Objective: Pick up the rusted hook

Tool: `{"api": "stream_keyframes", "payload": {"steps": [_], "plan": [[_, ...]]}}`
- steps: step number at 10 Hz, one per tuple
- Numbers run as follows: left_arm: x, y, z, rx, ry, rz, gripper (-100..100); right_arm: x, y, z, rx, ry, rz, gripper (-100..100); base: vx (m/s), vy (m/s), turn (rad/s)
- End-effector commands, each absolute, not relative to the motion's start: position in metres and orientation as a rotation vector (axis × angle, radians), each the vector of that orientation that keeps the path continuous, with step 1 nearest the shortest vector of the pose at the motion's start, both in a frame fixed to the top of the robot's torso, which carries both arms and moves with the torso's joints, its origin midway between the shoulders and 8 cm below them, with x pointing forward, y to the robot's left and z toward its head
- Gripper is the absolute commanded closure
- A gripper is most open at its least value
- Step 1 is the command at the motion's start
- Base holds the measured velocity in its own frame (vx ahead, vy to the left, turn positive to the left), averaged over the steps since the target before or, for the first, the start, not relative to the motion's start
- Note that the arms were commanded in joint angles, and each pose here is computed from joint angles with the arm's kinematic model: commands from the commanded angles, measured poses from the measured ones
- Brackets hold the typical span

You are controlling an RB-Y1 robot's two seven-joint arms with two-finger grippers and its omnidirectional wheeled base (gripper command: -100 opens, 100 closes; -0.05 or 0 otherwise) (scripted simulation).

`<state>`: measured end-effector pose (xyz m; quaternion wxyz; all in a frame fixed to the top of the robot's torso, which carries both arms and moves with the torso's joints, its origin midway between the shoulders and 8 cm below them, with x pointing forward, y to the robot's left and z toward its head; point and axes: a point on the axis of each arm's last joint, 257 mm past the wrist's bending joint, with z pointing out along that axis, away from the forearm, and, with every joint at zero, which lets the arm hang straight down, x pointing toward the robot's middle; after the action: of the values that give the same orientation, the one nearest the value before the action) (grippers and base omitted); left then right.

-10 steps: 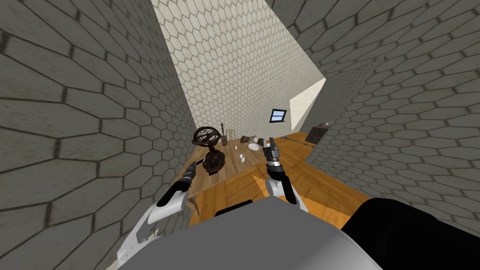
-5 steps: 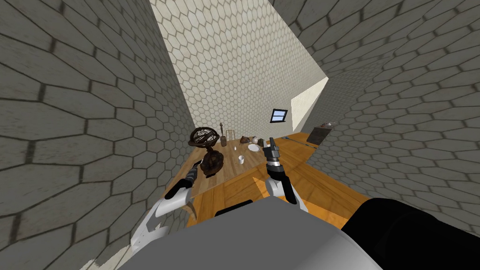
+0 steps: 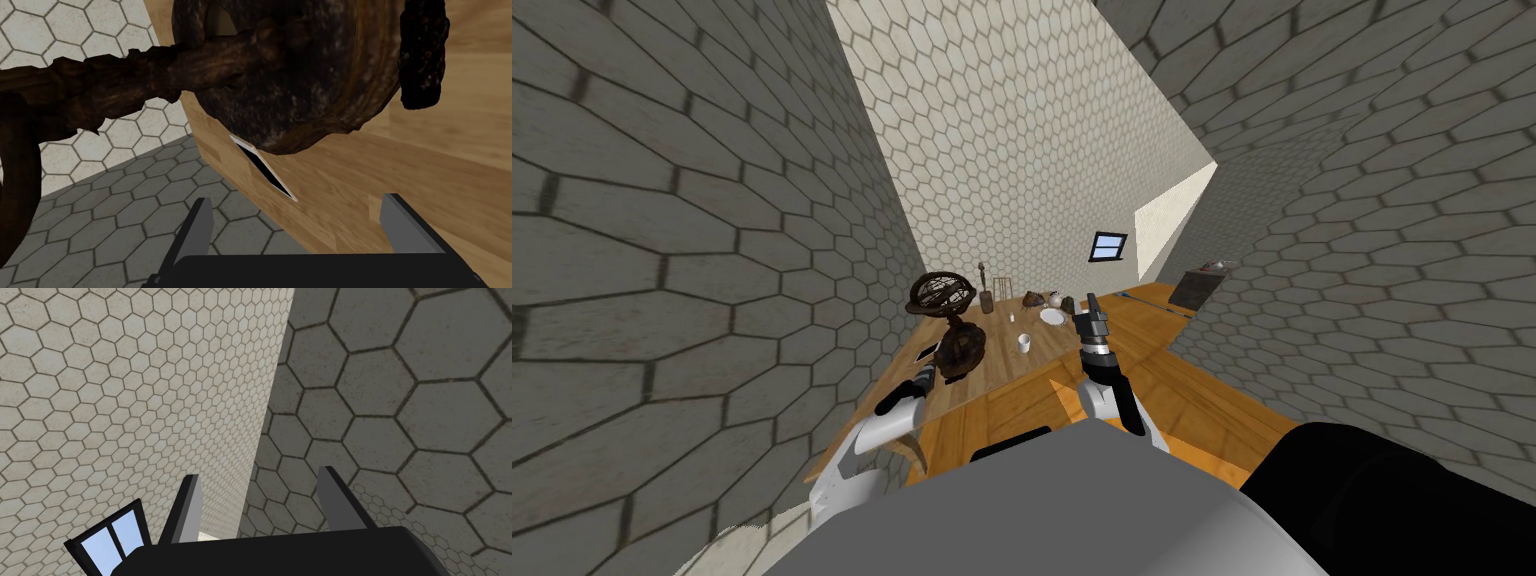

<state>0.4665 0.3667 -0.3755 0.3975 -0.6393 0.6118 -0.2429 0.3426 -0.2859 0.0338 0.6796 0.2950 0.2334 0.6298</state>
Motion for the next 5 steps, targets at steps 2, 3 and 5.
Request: {"api": "stream_keyframes", "payload": {"steps": [2, 3, 5], "plan": [[0.459, 0.365, -0.401, -1.678, 1.605, -0.566, -100, 0.343, -0.286, 0.034, 0.662, 0.524, 1.414, 0, 0.035, -0.063, 0.012], [0.456, 0.363, -0.412, -1.706, 1.632, -0.543, -100, 0.343, -0.286, 0.034, 0.662, 0.524, 1.414, 0, 0.028, -0.071, 0.028], [0.451, 0.361, -0.423, -1.737, 1.663, -0.516, -100, 0.343, -0.286, 0.034, 0.662, 0.524, 1.414, 0, 0.038, -0.050, 0.010]]}}
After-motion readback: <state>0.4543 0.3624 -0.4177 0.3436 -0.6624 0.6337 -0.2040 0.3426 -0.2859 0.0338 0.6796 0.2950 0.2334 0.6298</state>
